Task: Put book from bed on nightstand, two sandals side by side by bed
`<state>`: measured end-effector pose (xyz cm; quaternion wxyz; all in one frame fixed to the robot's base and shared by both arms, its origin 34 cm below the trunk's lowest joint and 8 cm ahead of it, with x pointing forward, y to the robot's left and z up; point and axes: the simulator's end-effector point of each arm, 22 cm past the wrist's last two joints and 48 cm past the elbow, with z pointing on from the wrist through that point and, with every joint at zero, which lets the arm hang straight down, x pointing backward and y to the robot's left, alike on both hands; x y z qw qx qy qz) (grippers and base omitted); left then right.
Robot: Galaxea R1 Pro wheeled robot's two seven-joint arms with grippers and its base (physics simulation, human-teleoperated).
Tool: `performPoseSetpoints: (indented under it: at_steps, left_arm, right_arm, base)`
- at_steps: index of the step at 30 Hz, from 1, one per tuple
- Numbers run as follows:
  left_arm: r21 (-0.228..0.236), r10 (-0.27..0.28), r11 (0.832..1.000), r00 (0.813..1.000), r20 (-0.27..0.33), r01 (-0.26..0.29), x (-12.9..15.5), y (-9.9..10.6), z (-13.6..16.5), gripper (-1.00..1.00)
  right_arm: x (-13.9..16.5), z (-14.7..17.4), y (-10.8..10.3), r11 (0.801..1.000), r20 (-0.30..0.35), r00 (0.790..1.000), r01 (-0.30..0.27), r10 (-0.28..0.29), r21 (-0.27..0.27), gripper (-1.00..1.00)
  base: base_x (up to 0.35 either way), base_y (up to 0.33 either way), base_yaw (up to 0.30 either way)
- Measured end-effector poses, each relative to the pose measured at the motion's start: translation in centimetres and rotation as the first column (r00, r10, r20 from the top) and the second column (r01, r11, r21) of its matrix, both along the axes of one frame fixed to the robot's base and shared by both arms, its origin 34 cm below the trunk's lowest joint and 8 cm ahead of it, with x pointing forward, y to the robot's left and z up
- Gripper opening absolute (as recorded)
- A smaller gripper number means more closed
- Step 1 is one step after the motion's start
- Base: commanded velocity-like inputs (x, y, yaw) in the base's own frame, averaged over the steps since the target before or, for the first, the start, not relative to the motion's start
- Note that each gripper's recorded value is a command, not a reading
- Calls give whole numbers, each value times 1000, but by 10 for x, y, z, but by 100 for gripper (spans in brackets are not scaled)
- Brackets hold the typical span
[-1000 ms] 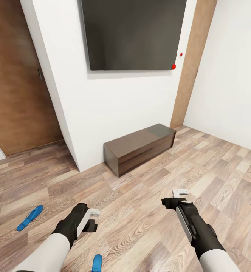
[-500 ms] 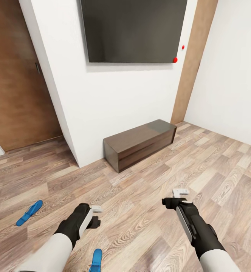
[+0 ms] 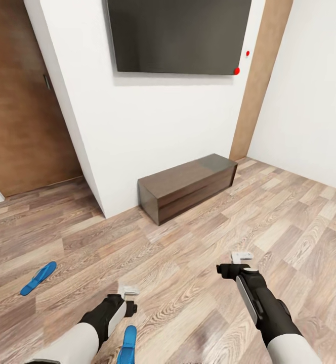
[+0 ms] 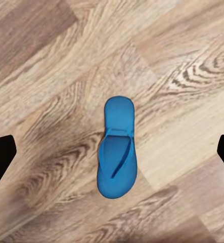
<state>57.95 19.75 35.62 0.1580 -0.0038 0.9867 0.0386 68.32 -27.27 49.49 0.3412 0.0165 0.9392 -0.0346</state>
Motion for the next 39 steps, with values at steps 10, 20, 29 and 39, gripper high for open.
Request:
performPoseSetpoints:
  at_steps: [10, 20, 29, 39]
  left_arm:
    - [-13, 15, 1000, 996, 93, -14, -7, -1, -36, 100]
    - [-40, 13, 999, 994, 112, -8, -14, -3, -61, 100]
    - [-42, 17, 999, 991, 129, -11, -18, -2, -86, 100]
    - [-39, 20, 999, 991, 134, -15, -28, 1, -115, 100]
  right_arm:
    - [-5, -26, 1, 1000, -6, 1000, -1, 1, 2, 100]
    - [-10, -49, 1, 1000, -8, 1000, -1, 1, 2, 100]
    - [-16, -75, 1, 1000, -18, 1000, -1, 1, 2, 100]
    - [-24, -105, 0, 1000, -32, 999, -2, 2, 2, 100]
  base:
    - [0, 0, 0]
    - [0, 0, 0]
    - [0, 0, 0]
    - [0, 0, 0]
